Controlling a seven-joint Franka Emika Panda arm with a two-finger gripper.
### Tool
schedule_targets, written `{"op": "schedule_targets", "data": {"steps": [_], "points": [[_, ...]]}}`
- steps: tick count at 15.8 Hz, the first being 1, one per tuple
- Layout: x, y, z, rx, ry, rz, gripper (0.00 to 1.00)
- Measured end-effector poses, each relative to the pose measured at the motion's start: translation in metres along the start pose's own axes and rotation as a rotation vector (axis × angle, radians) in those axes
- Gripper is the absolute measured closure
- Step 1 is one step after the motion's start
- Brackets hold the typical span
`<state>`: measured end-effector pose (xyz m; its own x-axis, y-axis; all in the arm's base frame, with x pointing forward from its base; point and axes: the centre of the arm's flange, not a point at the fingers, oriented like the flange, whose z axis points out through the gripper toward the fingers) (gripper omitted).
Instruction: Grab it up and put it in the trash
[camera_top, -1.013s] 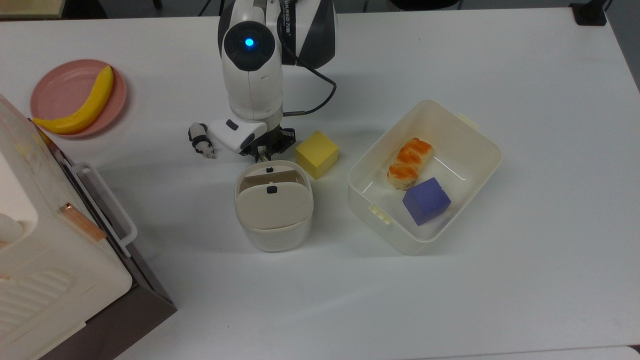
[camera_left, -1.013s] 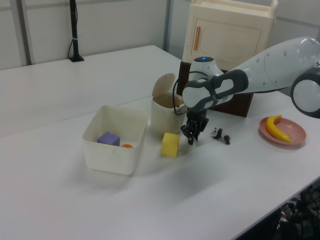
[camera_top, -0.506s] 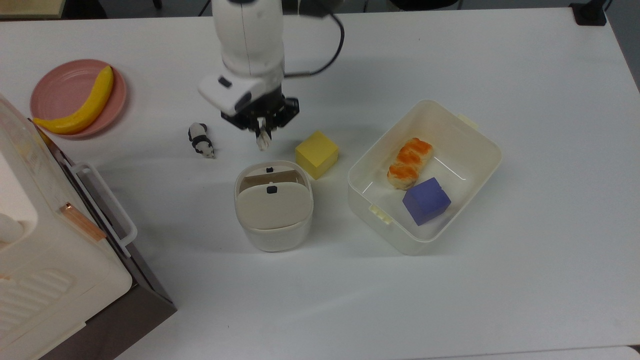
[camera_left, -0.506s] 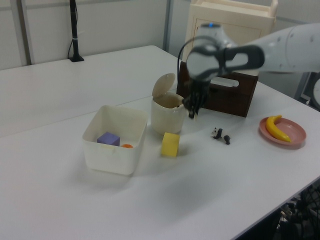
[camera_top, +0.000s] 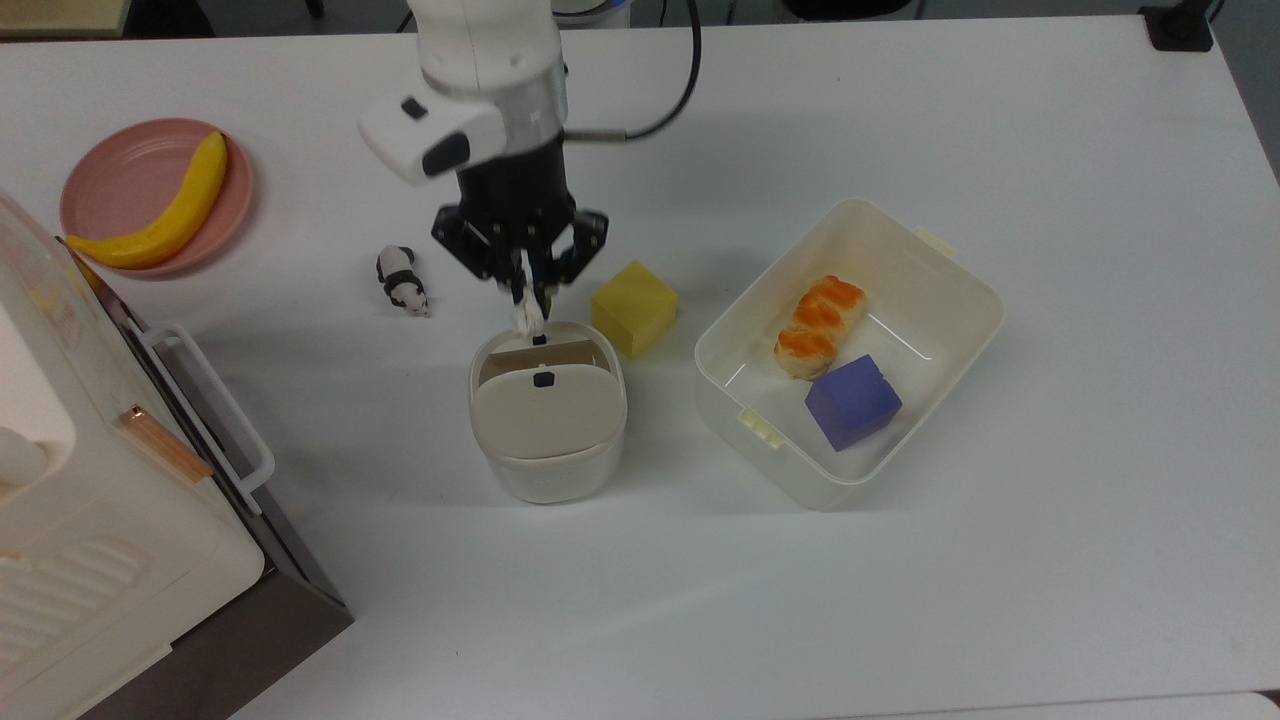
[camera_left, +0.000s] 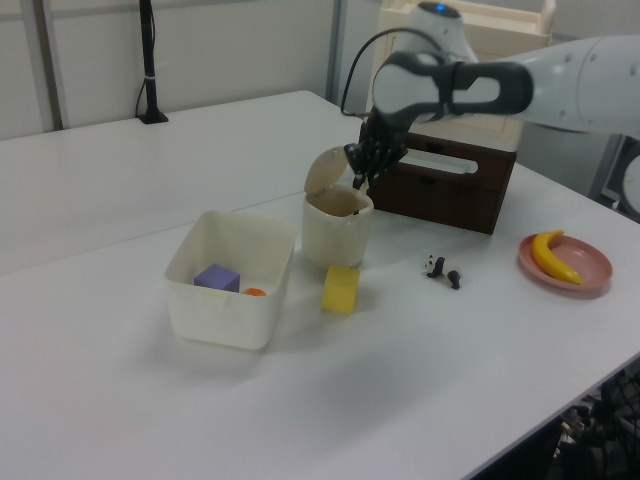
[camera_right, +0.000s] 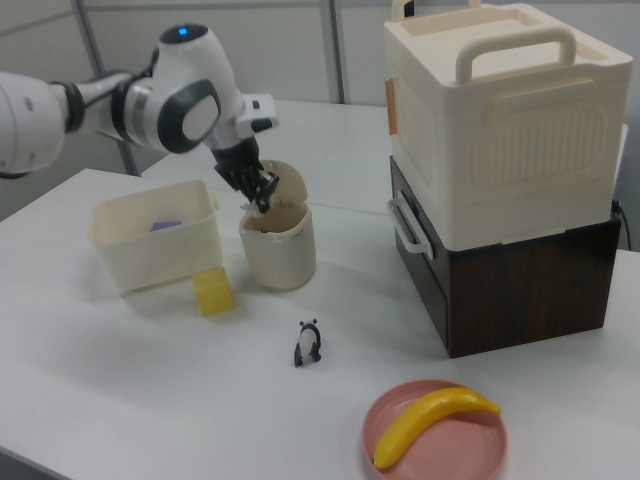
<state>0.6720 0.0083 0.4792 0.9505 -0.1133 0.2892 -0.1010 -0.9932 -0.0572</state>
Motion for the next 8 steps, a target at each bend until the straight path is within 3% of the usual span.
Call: {"op": "schedule_targets", "data": {"steps": [4,8], "points": [[0.004,-0.016,0.048,-0.047,0.016,0.065,0.48],[0.01,-0.02,0.04,-0.053,0.039,0.079,0.05]]}}
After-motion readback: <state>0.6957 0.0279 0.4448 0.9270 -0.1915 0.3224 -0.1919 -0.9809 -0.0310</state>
